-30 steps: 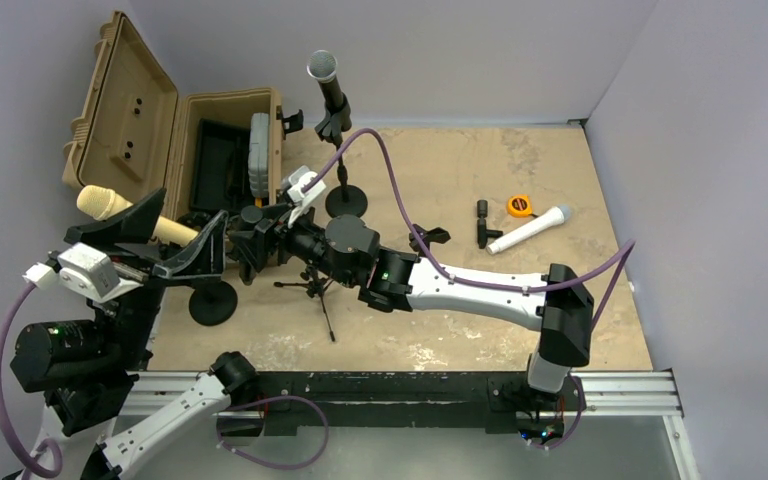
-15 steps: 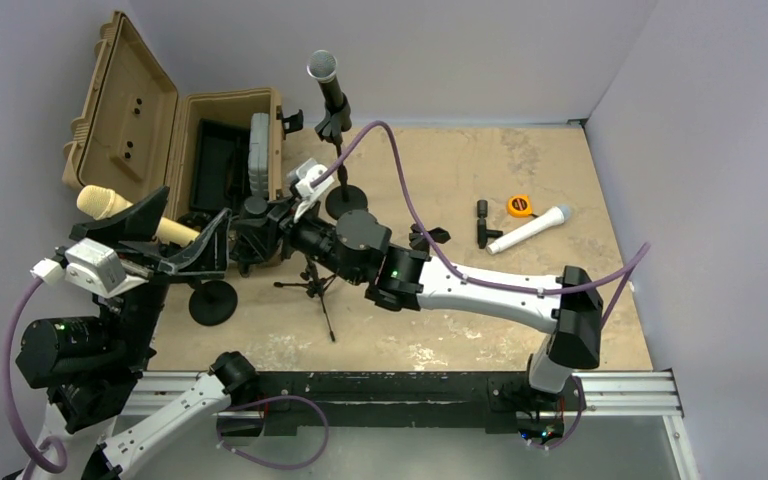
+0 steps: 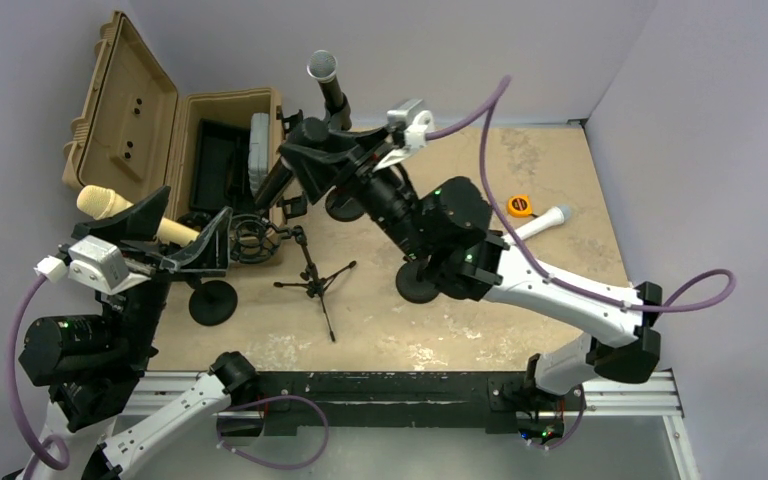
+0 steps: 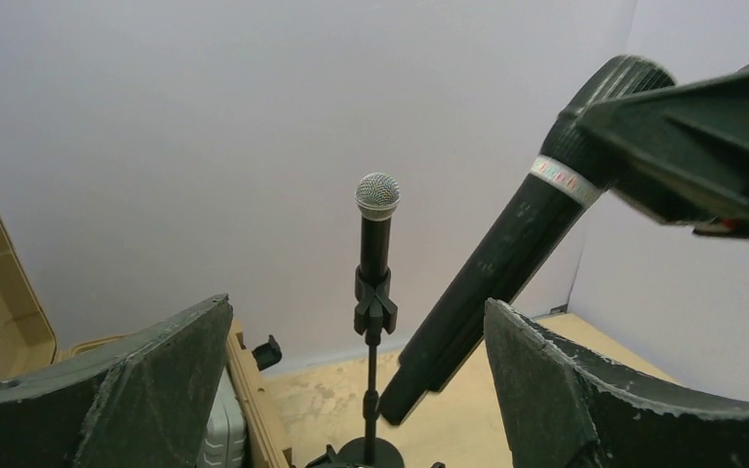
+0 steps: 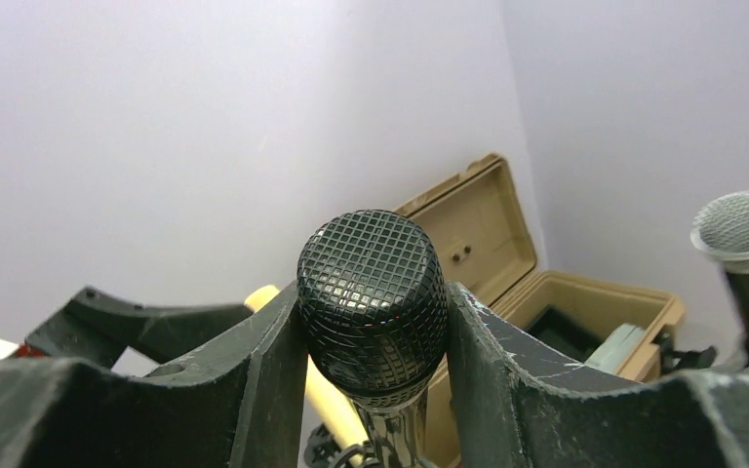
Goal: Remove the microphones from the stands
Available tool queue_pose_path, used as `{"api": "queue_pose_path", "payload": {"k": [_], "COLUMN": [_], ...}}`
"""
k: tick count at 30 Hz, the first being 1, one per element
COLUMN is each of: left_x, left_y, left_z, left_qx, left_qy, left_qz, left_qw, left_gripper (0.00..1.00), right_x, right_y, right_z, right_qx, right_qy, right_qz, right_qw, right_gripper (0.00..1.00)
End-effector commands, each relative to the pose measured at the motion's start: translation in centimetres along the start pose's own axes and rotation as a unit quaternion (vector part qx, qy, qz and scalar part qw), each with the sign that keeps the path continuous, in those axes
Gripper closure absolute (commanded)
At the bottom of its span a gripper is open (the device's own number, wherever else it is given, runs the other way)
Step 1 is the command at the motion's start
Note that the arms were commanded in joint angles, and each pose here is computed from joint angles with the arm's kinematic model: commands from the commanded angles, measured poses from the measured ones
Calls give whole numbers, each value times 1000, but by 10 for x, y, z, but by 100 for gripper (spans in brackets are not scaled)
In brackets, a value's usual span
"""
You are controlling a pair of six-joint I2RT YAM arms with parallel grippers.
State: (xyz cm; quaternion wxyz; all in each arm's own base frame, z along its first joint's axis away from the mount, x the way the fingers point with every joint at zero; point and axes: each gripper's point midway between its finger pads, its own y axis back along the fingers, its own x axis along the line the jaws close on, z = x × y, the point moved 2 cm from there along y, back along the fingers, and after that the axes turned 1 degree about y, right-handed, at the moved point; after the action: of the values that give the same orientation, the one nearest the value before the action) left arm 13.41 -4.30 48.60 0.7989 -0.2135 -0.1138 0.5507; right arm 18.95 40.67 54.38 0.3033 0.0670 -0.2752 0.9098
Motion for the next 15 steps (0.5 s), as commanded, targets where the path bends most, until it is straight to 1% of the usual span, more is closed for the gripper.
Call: {"api": "queue_pose_path", "payload": {"k": [1,4,6,7,9,12,15], "left_x": [-1,-1,-2,-2,-3,-4,-6], "left_y": [-8,-9,-9,-10,-10,-11,-12], "left_z": [-2,-4,-4,-4,-4,-6,-7], "left_qx": [-1,0,1,1,1,3,4], "left_qy": [-2,-3,-3,-3,-2,-1,-1], "left_qz": [8,7,7,6,4,1,-2], "left_qw": [1000,1000,1000,1000,1000,1000,1000], "left_gripper": [3,3,3,3,2,2,2], "right_x": [-25,-50,-77,-94,-132,-174,-209], "right_y": [17,41,66,78,109,151,199], "right_z": [69,94,110,110,112,109,104], "right_qx": [-76,-102,-118,-121,-127,-132,-145], "right_qy": [1,6,4,5,-2,-15,-23], "right_qz": [-46,-104,-170,-209,-301,-385,-470], "right_qw": [996,989,978,970,945,913,870], "right_gripper": [100,100,100,100,100,100,100]}}
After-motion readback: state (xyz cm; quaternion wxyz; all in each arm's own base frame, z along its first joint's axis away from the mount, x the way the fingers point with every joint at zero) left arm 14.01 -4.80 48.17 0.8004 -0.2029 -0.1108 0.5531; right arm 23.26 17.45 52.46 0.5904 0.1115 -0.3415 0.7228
